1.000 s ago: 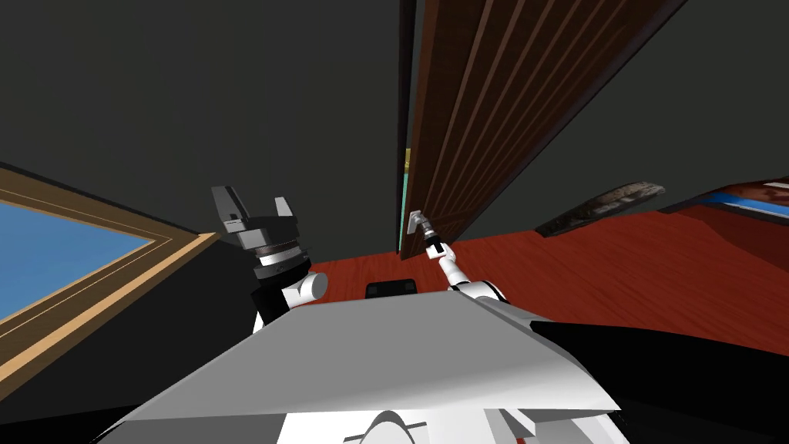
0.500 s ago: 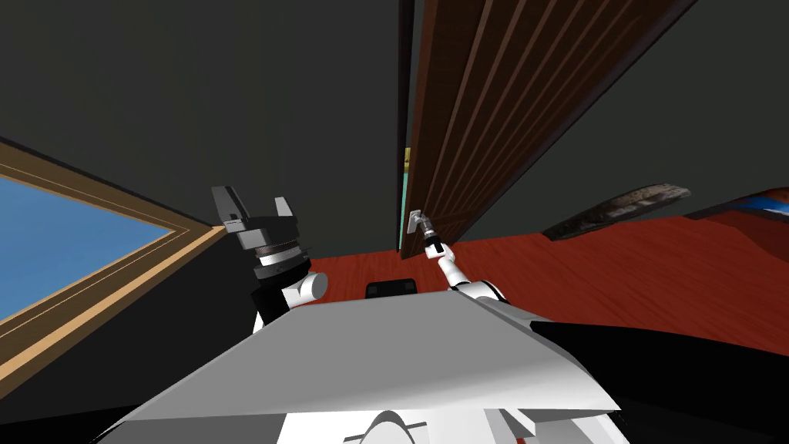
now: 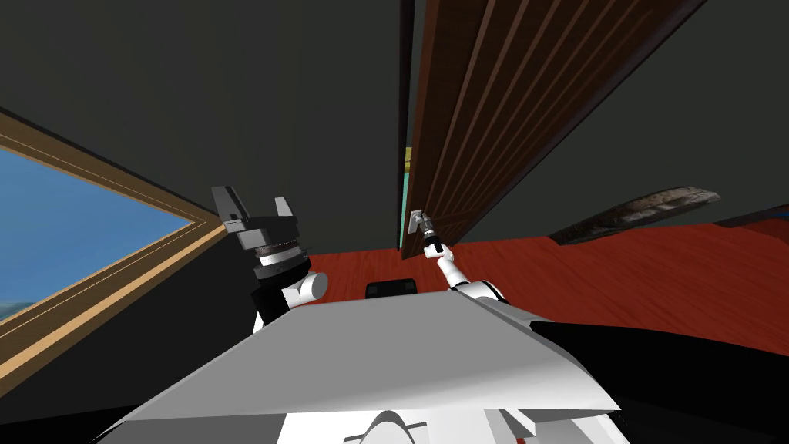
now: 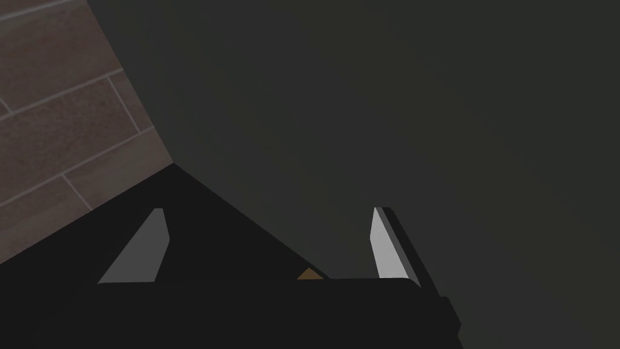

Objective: Pull the door open

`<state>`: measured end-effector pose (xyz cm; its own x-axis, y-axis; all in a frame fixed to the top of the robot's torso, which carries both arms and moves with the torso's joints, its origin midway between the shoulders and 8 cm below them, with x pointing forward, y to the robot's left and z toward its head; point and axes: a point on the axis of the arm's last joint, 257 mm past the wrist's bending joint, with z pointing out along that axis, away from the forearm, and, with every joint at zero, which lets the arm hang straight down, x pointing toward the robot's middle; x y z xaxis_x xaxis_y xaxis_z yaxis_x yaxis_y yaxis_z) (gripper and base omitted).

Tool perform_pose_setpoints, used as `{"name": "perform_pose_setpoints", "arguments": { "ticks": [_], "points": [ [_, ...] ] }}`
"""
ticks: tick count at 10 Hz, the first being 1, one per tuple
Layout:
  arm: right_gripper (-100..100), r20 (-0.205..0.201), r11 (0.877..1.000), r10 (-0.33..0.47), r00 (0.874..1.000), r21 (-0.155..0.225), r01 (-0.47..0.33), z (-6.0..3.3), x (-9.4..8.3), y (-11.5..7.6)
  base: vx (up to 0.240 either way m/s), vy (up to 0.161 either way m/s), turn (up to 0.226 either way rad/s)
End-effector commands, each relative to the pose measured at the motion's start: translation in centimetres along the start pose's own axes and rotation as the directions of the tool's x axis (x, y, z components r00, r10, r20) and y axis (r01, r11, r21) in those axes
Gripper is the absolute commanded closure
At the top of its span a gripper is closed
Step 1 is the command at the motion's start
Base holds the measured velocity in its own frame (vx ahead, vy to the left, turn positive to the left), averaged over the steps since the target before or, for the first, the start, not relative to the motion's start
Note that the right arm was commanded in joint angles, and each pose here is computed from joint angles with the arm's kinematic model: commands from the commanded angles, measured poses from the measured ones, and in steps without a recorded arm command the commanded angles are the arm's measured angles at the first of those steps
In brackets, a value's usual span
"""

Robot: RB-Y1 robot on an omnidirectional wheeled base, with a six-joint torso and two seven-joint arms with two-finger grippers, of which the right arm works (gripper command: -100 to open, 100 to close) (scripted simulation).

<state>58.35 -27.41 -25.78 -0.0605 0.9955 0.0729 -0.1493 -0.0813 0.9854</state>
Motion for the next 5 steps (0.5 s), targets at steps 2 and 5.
{"name": "perform_pose_setpoints", "arguments": {
  "ticks": [2, 5],
  "points": [
    [100, -0.011, 0.993, 0.117, 0.993, -0.027, -0.118, 0.73, 1.45, 1.03, -0.057, -0.056, 0.101],
    [100, -0.002, 0.983, 0.183, 0.983, -0.026, -0.183, 0.75, 1.37, 0.95, -0.030, -0.027, 0.049]
  ]
}}
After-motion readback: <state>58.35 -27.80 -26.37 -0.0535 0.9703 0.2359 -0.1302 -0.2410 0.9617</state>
